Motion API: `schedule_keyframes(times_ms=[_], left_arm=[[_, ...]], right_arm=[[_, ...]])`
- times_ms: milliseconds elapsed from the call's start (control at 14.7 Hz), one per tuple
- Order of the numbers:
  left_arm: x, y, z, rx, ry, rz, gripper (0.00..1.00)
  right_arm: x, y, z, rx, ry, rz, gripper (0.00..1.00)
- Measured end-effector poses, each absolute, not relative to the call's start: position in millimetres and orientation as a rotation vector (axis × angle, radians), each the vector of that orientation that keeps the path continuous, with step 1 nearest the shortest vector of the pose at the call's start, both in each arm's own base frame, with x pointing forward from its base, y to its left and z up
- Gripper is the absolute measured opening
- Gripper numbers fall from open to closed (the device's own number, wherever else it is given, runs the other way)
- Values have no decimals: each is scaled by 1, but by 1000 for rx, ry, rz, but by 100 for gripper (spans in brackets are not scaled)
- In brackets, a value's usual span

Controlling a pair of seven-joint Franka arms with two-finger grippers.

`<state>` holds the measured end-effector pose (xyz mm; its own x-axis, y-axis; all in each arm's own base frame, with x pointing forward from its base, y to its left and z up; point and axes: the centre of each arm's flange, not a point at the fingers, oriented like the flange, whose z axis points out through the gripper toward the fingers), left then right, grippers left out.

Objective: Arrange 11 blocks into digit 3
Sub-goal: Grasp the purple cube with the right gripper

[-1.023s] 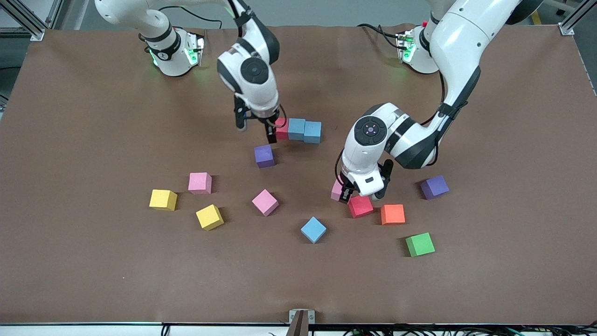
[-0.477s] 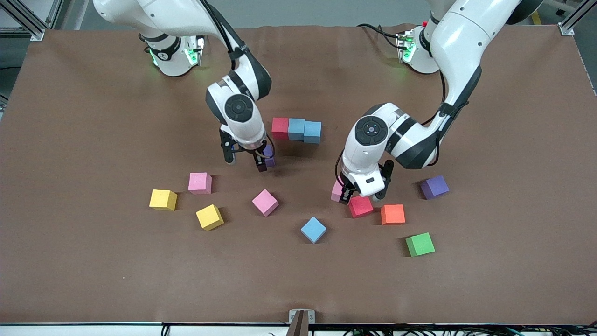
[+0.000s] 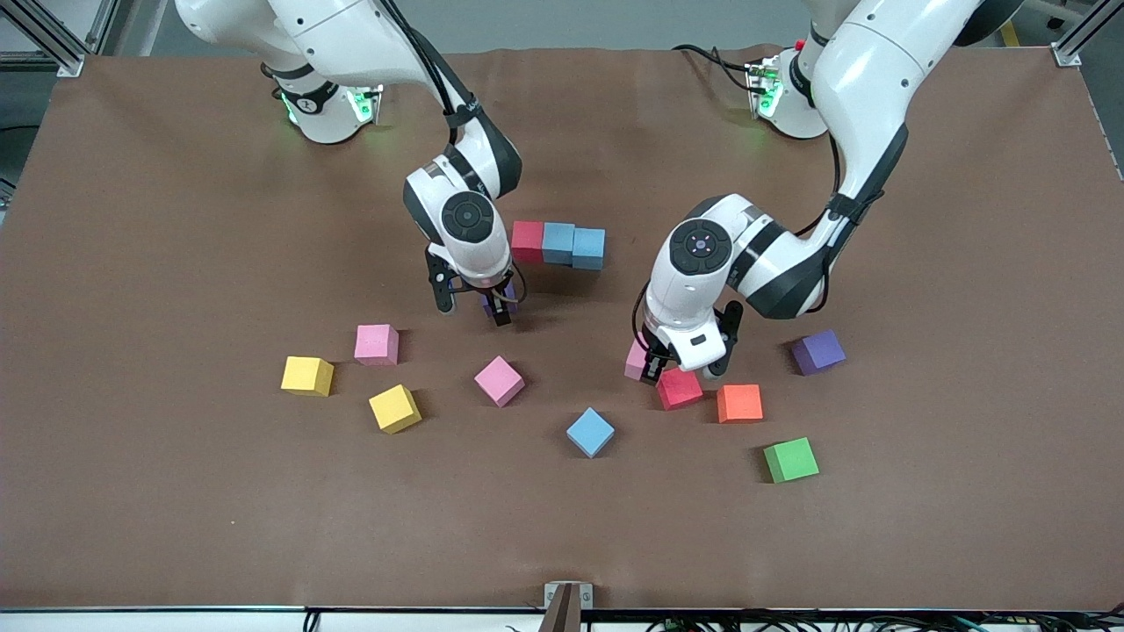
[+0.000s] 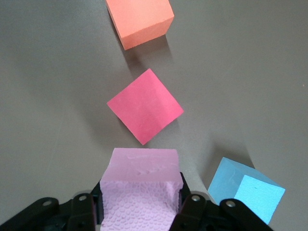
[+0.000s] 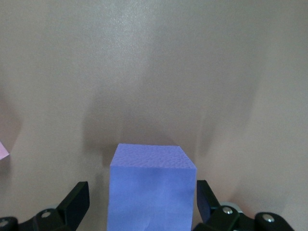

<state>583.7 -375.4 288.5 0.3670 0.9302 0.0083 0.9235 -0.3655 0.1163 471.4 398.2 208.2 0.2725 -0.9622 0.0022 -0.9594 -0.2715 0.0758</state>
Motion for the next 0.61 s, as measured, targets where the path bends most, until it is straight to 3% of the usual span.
schedule_keyframes(times_ms=[273,614], left_arm=[[584,-375,289,2518,1715,111,55],[585,-375,289,2517,1716,112,55]], right_arm=[[476,397,211,2508,-1801,-65,60],[477,400,216,2786,-1370,-69,58]])
